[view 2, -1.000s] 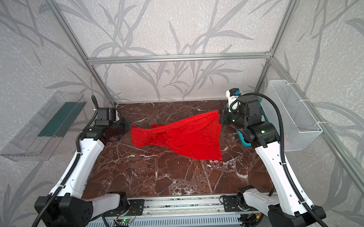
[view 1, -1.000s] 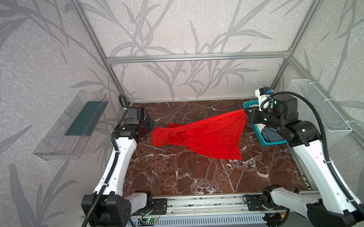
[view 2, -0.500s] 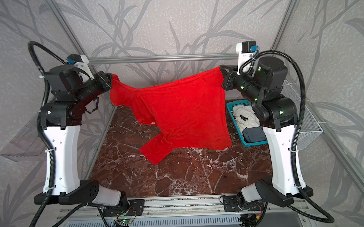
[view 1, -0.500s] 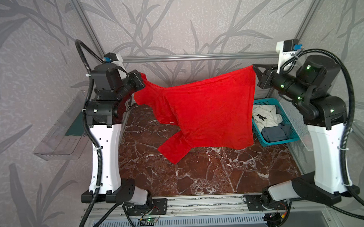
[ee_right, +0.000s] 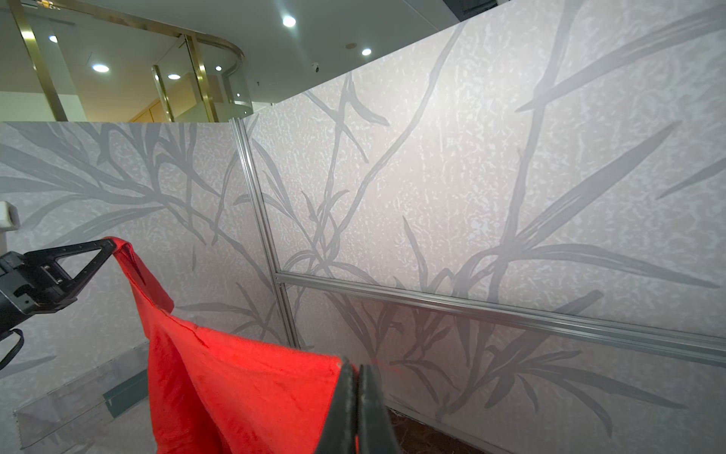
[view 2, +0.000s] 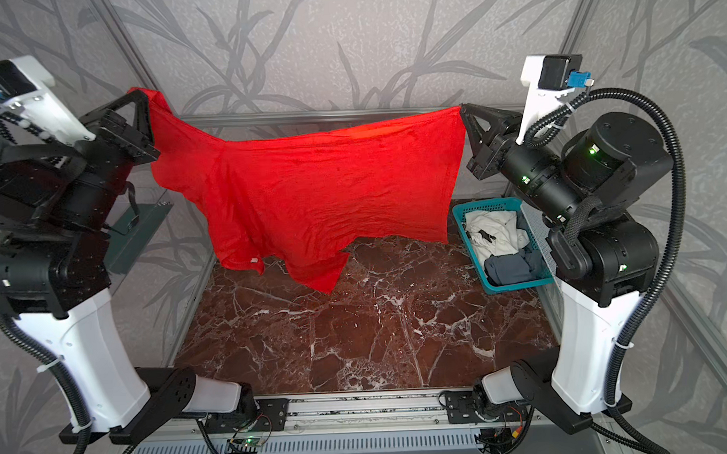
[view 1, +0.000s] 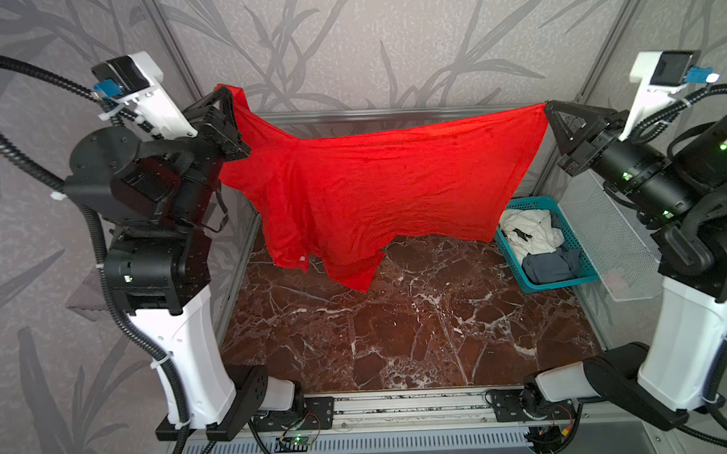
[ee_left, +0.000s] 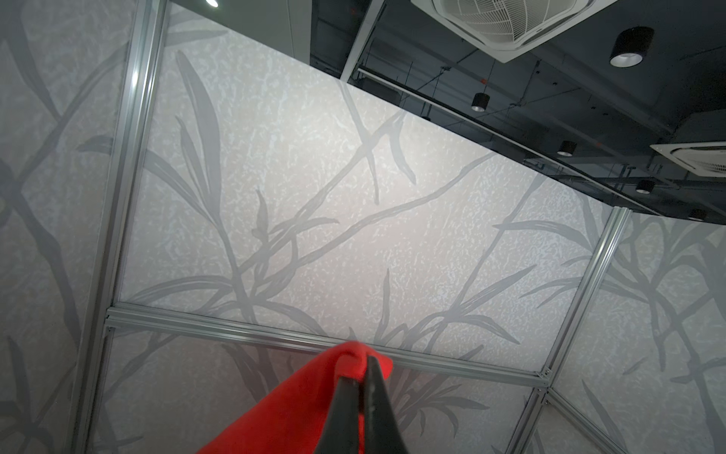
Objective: Fold and stack the t-shirts
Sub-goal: 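Lower the held shirt flat onto the table and release both grippers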
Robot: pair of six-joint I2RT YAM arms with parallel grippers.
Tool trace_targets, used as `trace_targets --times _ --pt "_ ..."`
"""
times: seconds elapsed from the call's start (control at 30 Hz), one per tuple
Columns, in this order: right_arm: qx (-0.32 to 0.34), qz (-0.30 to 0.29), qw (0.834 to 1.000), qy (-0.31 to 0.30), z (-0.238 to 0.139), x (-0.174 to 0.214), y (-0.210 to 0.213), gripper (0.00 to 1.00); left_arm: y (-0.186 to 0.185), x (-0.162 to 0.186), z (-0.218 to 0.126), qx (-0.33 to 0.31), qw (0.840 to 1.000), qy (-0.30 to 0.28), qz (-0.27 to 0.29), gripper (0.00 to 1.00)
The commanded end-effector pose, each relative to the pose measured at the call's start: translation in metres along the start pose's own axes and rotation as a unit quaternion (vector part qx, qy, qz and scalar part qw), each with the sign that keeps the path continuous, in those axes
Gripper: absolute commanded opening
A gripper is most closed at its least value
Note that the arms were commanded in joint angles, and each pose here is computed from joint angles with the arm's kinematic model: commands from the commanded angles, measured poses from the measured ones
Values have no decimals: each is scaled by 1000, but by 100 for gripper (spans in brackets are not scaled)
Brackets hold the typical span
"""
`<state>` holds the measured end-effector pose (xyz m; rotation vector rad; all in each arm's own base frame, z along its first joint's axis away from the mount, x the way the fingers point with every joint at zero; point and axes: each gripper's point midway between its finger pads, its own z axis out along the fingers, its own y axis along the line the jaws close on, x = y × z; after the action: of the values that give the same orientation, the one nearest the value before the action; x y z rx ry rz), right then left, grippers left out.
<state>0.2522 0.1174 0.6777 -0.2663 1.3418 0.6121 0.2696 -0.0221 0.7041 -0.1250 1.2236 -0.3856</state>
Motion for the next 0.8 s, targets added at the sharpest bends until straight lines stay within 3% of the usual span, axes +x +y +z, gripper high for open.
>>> trace_targets --times 0.0,0.27,0.4,0.57,0.77 --pt "-18 -6 999 -37 -21 -25 15 0 -11 -31 -20 11 998 -51 24 0" --pt "-50 -7 994 -101 -66 -63 43 0 -39 -79 -80 47 991 -120 33 0" --pt "-16 -9 997 -79 -59 -51 29 0 -28 -69 -74 19 993 -104 51 0" --pt "58 -32 998 -5 -21 -2 -14 0 15 -3 -8 -48 997 -11 56 0" --pt "145 -56 983 99 24 90 -80 0 75 137 81 -103 983 152 33 0"
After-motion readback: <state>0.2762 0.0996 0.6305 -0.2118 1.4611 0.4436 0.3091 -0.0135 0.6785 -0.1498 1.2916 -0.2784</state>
